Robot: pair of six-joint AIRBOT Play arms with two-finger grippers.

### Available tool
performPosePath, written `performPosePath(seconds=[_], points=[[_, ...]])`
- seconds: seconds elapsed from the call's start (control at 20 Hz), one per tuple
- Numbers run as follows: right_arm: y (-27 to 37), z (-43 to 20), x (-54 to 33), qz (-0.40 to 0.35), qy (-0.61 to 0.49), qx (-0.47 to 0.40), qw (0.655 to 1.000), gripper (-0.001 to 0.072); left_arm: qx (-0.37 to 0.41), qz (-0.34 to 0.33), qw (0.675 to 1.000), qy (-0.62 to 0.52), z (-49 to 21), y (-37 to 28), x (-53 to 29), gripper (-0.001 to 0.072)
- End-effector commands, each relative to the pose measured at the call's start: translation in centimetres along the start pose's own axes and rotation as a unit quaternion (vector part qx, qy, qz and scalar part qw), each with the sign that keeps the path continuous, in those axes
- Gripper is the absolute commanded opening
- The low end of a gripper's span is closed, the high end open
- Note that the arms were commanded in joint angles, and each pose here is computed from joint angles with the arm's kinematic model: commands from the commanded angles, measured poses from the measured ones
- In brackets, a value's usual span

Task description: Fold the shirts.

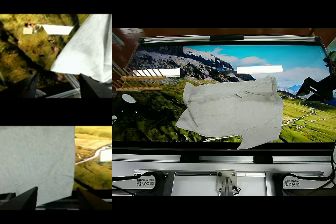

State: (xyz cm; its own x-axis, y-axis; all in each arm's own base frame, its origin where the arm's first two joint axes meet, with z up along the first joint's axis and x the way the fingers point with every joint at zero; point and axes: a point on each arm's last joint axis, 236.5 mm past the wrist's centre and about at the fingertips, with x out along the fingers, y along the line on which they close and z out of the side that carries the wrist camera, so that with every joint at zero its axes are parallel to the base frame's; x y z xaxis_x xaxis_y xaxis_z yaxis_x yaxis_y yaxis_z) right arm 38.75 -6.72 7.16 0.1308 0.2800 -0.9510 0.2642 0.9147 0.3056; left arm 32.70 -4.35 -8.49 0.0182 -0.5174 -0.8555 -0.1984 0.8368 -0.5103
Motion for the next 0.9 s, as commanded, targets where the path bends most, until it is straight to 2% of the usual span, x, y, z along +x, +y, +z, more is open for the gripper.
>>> performPosePath(seconds=[0.0, 0.35, 0.45, 0.5, 0.55, 0.65, 0.85], points=[[0.1, 0.0, 0.0, 0.002, -0.002, 0.001, 1.0, 0.0598, 0.01, -0.001, 1.0, 0.0, 0.1, -0.5, 1.6, 0.0612], [0.0, 0.0, 0.0, 0.002, -0.001, 0.001, 1.0, 0.0598, 0.03, -0.003, 0.999, 0.023, -0.6, -2.2, 3.9, 0.0587], [-0.3, -0.1, 0.0, -0.006, 0.001, 0.002, 1.0, 0.0598, 0.032, -0.004, 0.999, 0.033, -1.1, -3.0, 4.6, 0.0208], [-0.8, -0.2, 0.0, -0.016, 0.003, 0.005, 1.0, 0.0598, 0.034, -0.003, 0.999, 0.036, -1.2, -3.3, 4.7, 0.0143], [-1.4, -0.3, 0.0, -0.028, 0.006, 0.009, 1.0, 0.0598, 0.034, -0.003, 0.999, 0.038, -1.4, -3.4, 4.8, 0.0133], [-2.3, -0.9, 0.2, -0.046, 0.02, 0.013, 0.999, 0.0598, 0.04, -0.005, 0.998, 0.049, -1.9, -3.6, 4.8, 0.0034], [-3.5, -3.8, 2.6, -0.053, 0.082, 0.02, 0.995, 0.0598, 0.051, -0.008, 0.997, 0.062, -2.6, -3.9, 4.3, 0.0032]])
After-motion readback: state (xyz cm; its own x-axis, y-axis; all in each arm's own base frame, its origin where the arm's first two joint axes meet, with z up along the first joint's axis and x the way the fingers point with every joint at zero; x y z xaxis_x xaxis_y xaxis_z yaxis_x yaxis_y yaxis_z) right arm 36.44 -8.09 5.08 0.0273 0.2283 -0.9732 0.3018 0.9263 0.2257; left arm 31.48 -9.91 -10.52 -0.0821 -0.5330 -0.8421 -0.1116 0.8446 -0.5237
